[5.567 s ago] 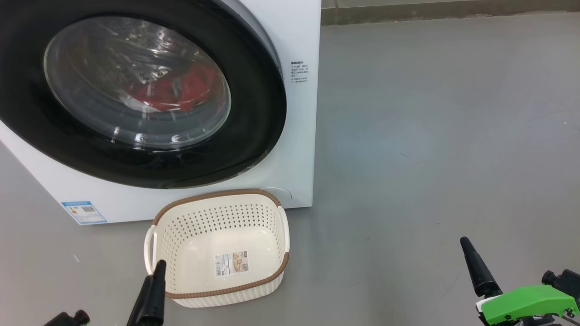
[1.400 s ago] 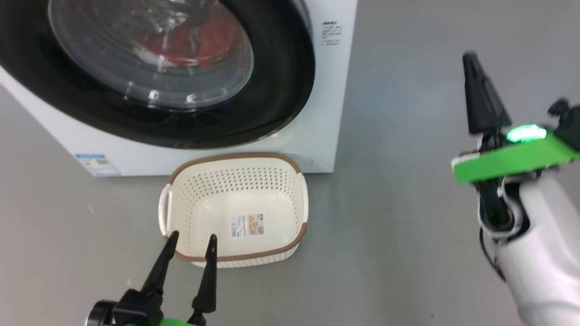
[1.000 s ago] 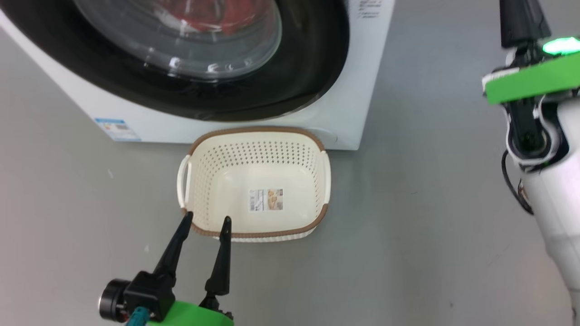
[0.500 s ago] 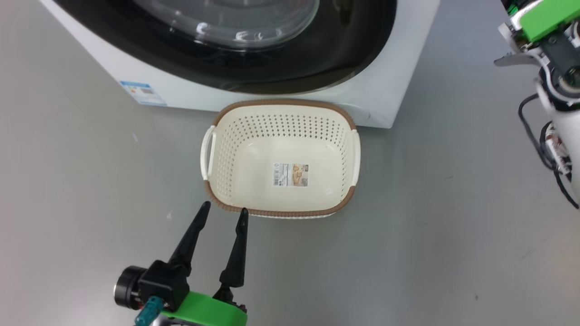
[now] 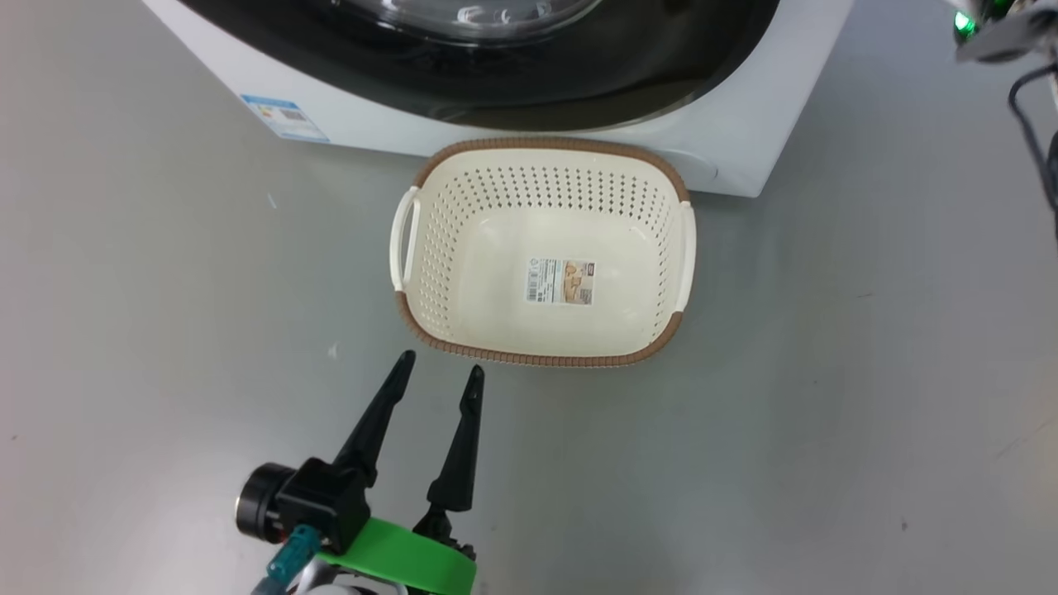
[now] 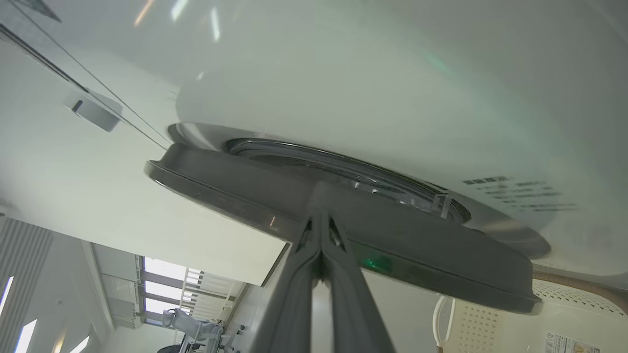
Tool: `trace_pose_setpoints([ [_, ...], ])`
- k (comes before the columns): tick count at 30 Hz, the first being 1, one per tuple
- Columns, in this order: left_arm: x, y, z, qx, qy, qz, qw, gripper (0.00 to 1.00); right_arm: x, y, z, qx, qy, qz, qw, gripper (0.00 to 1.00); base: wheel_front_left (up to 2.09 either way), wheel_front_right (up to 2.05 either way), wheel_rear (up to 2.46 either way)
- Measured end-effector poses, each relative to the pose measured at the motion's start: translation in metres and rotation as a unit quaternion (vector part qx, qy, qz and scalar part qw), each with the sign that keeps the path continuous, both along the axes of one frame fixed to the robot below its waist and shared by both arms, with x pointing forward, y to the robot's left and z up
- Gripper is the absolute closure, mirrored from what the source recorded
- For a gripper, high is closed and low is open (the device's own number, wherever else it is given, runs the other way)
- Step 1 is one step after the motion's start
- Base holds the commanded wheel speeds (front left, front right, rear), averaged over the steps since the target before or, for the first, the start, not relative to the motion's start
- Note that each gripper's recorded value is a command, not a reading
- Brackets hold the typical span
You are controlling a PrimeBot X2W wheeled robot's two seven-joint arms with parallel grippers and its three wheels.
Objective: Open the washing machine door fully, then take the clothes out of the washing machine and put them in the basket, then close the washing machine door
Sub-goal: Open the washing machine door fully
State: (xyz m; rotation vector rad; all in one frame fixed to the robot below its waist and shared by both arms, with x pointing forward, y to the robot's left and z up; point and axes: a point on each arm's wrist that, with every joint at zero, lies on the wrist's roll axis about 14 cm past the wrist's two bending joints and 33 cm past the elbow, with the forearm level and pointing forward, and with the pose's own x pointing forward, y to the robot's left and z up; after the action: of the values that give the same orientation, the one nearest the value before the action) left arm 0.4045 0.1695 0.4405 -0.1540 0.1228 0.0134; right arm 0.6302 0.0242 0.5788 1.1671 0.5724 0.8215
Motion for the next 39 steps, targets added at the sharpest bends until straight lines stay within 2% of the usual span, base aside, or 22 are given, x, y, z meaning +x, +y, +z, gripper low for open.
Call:
trace_pose_setpoints([
  [8,0.008,-0.004,-0.003,-0.003,0.002,-0.006,1.0,0.0,0.012,0.014,-0.019,-0.012,0.022,0.036,0.999,1.0,0.0,0.0,0.0],
  [23,0.01,-0.001,-0.012,-0.01,0.017,0.005,1.0,0.0,0.026,0.034,-0.039,-0.021,0.033,0.056,0.998,1.0,0.0,0.0,0.0],
  [39,0.012,-0.009,0.006,-0.014,-0.009,-0.005,1.0,0.0,-0.014,0.044,-0.033,-0.043,0.022,0.113,0.992,1.0,0.0,0.0,0.0],
])
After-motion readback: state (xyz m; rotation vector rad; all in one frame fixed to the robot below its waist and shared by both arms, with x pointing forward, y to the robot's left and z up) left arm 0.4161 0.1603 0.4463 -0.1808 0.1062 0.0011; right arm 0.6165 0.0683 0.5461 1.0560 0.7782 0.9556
